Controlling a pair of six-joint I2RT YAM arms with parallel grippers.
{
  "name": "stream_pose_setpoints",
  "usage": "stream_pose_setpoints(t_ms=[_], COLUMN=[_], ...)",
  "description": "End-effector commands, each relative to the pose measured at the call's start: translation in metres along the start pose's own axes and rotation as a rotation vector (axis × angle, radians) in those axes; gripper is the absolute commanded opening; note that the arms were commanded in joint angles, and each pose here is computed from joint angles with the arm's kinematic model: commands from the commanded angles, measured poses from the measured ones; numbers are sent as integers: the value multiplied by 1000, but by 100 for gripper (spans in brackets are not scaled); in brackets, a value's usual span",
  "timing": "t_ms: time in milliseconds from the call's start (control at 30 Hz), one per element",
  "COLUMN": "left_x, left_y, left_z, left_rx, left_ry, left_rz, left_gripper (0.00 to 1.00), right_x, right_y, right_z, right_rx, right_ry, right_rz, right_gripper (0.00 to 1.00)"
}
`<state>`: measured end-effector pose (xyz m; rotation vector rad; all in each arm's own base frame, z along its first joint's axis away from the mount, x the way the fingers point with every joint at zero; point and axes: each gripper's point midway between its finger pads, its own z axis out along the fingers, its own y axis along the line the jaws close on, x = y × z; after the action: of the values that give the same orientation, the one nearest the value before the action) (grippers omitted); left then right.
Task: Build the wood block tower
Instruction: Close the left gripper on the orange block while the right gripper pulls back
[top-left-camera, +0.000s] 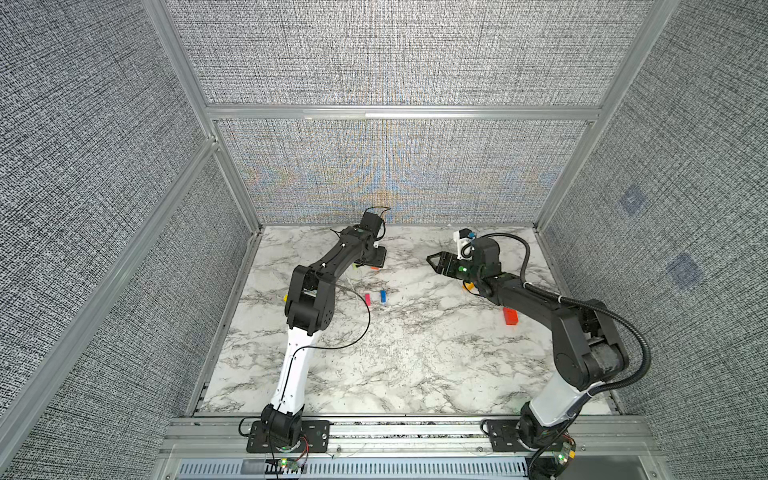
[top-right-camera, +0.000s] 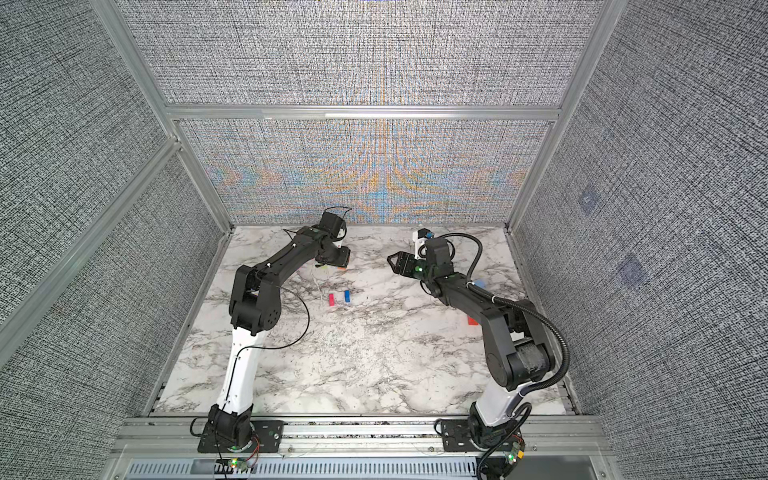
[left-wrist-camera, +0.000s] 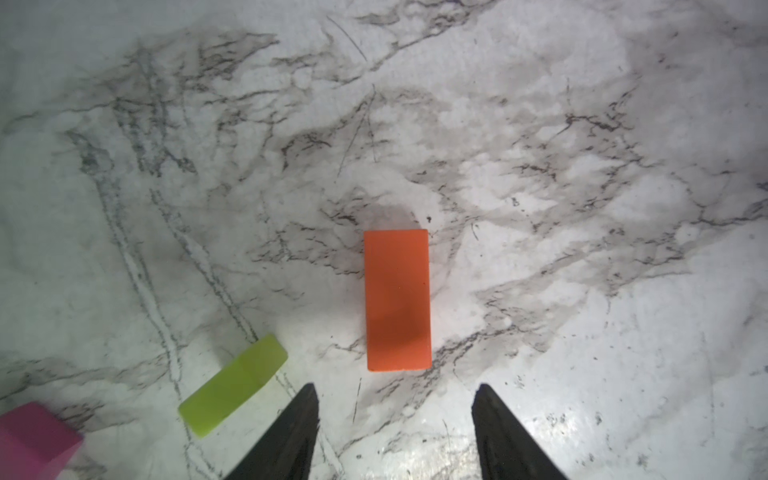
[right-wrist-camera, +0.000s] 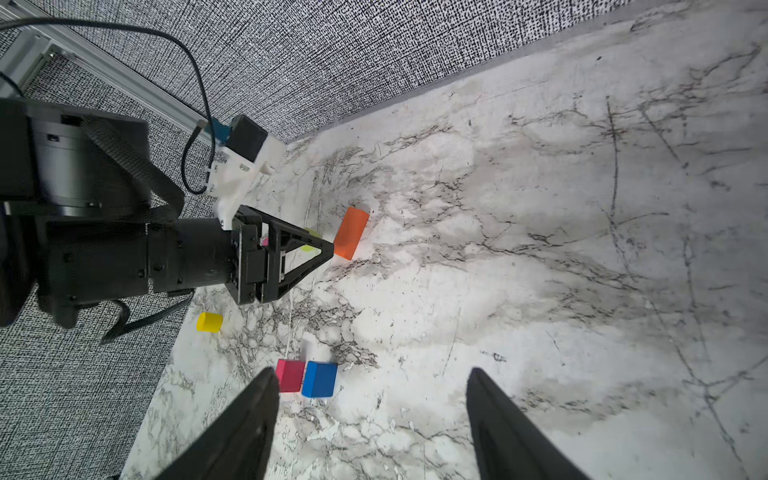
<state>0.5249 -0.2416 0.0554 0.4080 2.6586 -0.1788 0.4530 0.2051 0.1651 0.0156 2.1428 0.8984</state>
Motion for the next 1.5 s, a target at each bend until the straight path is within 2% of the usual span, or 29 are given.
stream_pose_setpoints(t_ms=[0, 333, 633, 1033, 1200, 1367, 1467], left_x=[-2, -6, -6, -7, -10, -11, -9], left_y=[-5, -8, -7, -1, 0, 1, 2], left_z=[3, 18, 30, 39, 38, 39, 42], left_rx=[31, 28, 22, -15, -22, -29, -32], left_ry=[10, 28, 35, 38, 26, 28, 40], left_rz=[30, 47, 59, 66, 72, 87, 90], left_gripper=[62, 61, 55, 46, 37, 37, 42], right_x=[-5, -4, -5, -5, -4, -4, -4], right_y=[7, 4, 5, 6, 5, 5, 6], right_z=[0, 0, 0, 1, 2, 3, 2], right_rx=[-29, -21, -23, -35, -37, -41, -43], right_ry=[-20, -18, -21, -19, -17, -15, -18], right_rz=[-6, -10, -14, -16, -16, -14, -17], right_gripper=[73, 73, 73, 73, 73, 73, 73])
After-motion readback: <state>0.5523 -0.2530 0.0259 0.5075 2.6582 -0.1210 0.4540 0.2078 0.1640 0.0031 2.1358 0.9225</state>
